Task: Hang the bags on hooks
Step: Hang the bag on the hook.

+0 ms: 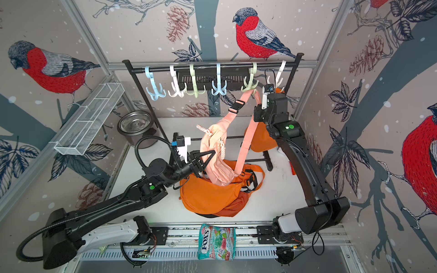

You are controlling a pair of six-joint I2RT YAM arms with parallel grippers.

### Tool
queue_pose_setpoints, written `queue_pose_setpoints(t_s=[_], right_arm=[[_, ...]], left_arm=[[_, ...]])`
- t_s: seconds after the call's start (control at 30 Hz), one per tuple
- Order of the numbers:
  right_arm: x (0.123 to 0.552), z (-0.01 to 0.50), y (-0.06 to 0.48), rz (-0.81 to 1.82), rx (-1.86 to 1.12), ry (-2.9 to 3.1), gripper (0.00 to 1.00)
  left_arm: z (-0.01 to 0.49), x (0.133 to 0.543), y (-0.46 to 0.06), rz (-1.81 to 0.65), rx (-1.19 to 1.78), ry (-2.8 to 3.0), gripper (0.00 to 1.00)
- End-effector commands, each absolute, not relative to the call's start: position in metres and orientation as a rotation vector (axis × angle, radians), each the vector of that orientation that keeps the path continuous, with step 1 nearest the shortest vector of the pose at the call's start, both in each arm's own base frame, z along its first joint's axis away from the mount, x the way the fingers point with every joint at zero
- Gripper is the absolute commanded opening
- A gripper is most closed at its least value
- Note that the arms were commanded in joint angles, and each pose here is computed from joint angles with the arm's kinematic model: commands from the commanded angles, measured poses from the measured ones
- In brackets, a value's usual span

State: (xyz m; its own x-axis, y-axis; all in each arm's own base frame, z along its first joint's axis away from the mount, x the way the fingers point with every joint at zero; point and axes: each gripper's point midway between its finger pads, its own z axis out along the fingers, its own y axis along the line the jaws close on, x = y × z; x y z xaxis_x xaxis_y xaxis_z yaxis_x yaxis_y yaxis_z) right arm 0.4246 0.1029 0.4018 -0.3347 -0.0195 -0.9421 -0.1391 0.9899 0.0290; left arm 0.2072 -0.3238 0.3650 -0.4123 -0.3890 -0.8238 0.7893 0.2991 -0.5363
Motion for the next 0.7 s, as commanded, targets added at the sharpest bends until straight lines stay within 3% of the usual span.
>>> queue_pose_setpoints(t_s=[0.0, 0.23, 0.47, 0.67], right_arm=[[0.422, 0.413, 0.097, 0.111, -0.082, 1.859, 0.25], [0.412, 0.415, 0.094, 0.113, -0.076, 1.844, 0.25], [0.399, 0.413, 0.093, 0.129, -0.073, 1.834, 0.27], [0.383, 0.411, 0.095, 0.146, -0.087, 1.820, 0.44]], left_arm=[[0.353, 0.209, -0.330, -1.379, 0.384, 1.531, 0.36], [0.341, 0.213, -0.333, -1.332, 0.408, 1.581, 0.71], [0.344, 0.214, -0.318, -1.279, 0.363, 1.578, 0.75], [0.347, 0.216, -0.303, -1.223, 0.326, 1.561, 0.76]])
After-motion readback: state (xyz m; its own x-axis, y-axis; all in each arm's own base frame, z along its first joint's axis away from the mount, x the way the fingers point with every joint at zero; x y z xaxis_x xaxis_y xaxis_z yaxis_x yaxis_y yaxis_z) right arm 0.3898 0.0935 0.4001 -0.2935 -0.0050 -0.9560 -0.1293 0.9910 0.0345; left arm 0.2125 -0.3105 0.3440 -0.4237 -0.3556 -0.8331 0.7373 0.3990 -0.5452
